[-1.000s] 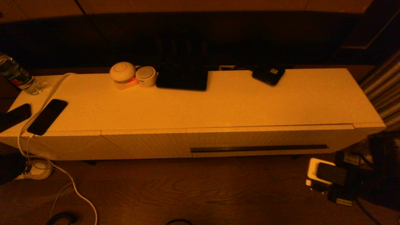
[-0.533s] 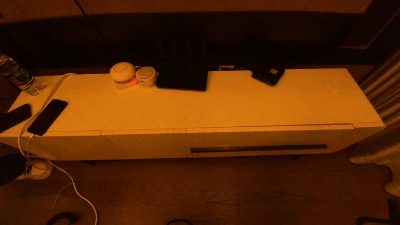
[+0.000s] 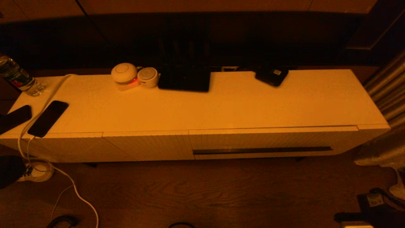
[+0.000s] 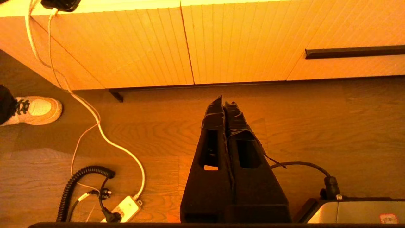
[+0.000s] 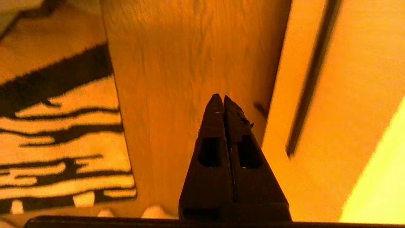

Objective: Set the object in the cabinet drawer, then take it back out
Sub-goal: Take the umbrella out of the drawer and put it on the table

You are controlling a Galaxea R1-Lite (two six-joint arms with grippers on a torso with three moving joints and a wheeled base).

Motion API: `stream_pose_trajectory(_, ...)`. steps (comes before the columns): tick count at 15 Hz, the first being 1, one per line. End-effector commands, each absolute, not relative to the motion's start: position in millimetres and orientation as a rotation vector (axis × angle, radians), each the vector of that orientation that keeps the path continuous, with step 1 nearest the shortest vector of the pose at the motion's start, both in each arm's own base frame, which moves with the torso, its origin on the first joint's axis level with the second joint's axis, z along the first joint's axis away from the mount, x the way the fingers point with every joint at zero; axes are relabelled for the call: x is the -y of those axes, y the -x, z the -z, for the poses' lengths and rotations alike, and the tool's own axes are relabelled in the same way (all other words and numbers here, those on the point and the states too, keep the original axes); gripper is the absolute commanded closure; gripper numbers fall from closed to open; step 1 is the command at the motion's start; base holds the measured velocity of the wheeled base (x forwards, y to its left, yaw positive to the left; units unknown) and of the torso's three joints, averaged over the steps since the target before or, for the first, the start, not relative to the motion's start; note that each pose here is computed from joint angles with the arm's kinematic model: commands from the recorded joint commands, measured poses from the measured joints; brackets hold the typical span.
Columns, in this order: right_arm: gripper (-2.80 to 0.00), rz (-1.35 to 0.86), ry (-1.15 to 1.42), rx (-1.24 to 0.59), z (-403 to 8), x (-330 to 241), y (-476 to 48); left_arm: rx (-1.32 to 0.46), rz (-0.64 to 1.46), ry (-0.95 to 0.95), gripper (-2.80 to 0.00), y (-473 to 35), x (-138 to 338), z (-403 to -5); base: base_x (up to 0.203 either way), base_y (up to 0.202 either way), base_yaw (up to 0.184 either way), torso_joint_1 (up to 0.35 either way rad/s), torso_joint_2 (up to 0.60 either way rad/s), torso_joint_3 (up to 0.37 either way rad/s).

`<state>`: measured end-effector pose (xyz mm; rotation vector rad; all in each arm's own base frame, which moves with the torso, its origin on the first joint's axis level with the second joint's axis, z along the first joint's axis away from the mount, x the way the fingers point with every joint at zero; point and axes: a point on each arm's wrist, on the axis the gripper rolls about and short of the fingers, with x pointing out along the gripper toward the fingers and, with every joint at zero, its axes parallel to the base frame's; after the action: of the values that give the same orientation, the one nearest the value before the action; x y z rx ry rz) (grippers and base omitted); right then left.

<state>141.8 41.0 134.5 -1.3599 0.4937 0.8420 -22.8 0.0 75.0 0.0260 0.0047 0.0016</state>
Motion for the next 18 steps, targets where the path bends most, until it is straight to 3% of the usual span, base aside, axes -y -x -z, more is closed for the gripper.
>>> stream_pose_trajectory(1, 0.0, -0.914, 1.35, -0.56, -108, -49, -167, -0.005, -0.001, -0.026, 0.0, 23, 0, -75, 0.0, 0.0, 0.0, 0.0, 0.0, 0.0)
stream_pose_trajectory(7, 0.0, -0.848, 1.312, -0.401, -74, -58, -226, -0.005, -0.001, -0.026, 0.0, 23, 0, -75, 0.0, 0.0, 0.0, 0.0, 0.0, 0.0)
stream_pose_trajectory(18, 0.0, -0.912, 1.274, -0.371, -61, -52, -226, -0.005, -0.001, -0.026, 0.0, 23, 0, -75, 0.0, 0.0, 0.0, 0.0, 0.0, 0.0)
